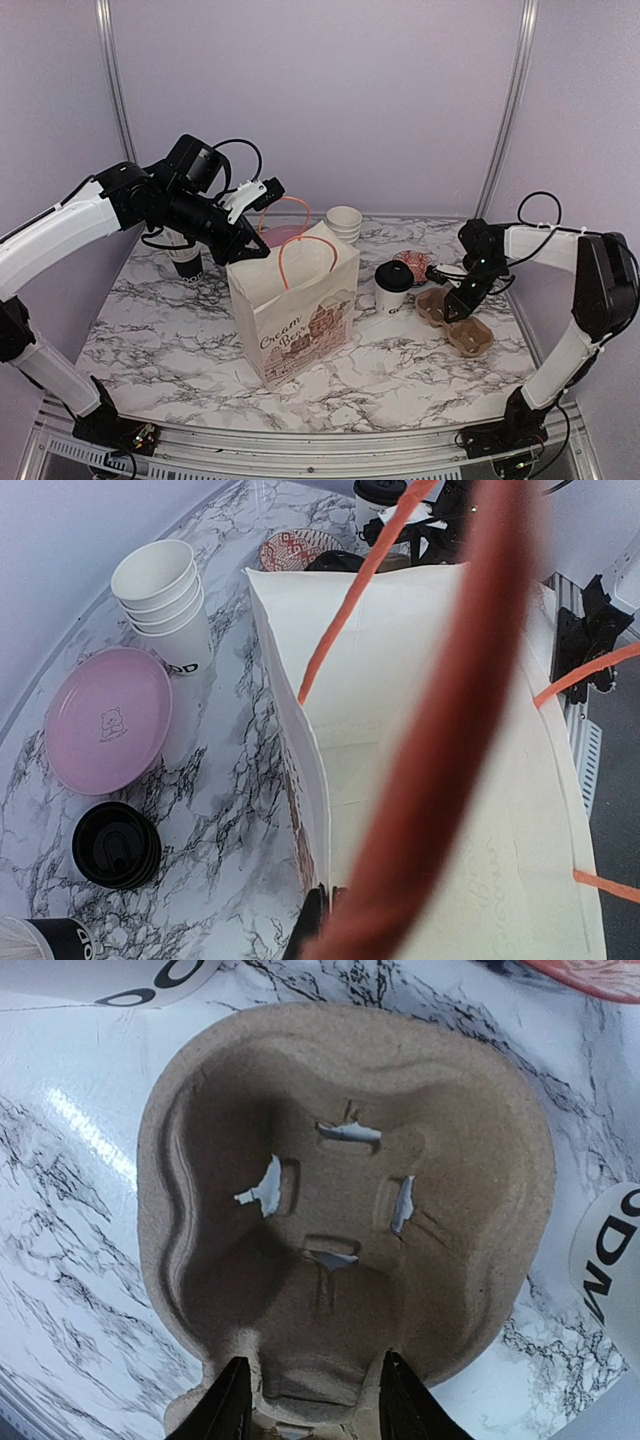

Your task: Pack the takeout coffee

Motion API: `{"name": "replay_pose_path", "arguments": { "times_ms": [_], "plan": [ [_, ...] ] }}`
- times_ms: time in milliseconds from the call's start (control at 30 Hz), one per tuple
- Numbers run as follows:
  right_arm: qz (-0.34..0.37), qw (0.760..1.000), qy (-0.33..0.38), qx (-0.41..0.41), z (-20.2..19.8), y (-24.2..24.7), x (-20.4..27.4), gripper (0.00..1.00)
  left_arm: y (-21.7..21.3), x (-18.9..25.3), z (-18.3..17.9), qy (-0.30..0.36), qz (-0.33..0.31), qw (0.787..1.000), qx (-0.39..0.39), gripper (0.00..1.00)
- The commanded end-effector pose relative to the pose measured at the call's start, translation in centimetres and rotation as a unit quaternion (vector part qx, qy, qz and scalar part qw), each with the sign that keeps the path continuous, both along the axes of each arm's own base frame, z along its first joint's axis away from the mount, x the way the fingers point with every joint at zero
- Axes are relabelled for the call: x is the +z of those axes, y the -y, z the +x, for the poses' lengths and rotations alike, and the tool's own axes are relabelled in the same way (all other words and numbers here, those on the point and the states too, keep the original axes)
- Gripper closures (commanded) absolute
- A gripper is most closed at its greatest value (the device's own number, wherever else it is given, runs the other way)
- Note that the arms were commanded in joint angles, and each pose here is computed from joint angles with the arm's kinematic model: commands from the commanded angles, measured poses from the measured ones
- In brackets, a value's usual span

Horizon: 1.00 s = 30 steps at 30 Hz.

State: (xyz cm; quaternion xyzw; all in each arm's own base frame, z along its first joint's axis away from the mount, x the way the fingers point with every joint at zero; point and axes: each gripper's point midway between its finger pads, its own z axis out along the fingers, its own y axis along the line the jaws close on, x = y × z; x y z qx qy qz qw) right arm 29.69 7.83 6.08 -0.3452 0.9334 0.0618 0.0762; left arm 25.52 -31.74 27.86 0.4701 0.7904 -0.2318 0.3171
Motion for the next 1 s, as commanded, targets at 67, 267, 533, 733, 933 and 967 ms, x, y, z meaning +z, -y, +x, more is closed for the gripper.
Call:
{"name": "replay_pose_path", "arguments": {
  "times_ms": [67, 267, 533, 733, 933, 967],
  "plan": [
    [-0.003, 1.000, -0.012, -0.002, -0.6, -0.1, -0.5, 0.58, -0.2, 0.6, -0.3, 0.007, -0.002, 1.000, -0.003, 1.00],
    [0.007, 1.000, -0.018, -0.003, -0.8, -0.4, -0.6, 0.60, -0.2, 0.5, -0.3, 0.008, -0.001, 1.000, -0.003, 1.00],
    [0.010, 1.000, -0.008, -0.005, -0.6, -0.4, 0.2, 0.70, -0.2, 0.3, -0.3, 0.005, 0.000, 1.000, -0.003, 1.00],
    [0.014, 0.999, 0.034, -0.005, -0.4, -0.3, 3.2, 0.74, 0.0, 1.0, 0.0, 0.010, -0.005, 1.000, 0.001, 1.00],
    [0.059, 0.994, 0.088, 0.008, -0.8, -1.4, 8.8, 0.75, 0.3, 3.0, 0.4, 0.030, -0.018, 0.999, 0.004, 1.00],
    [0.076, 0.992, 0.101, 0.014, -0.8, -1.9, 10.1, 0.75, 0.4, 3.2, 0.3, 0.033, -0.019, 0.999, 0.000, 1.00]
  ]
}}
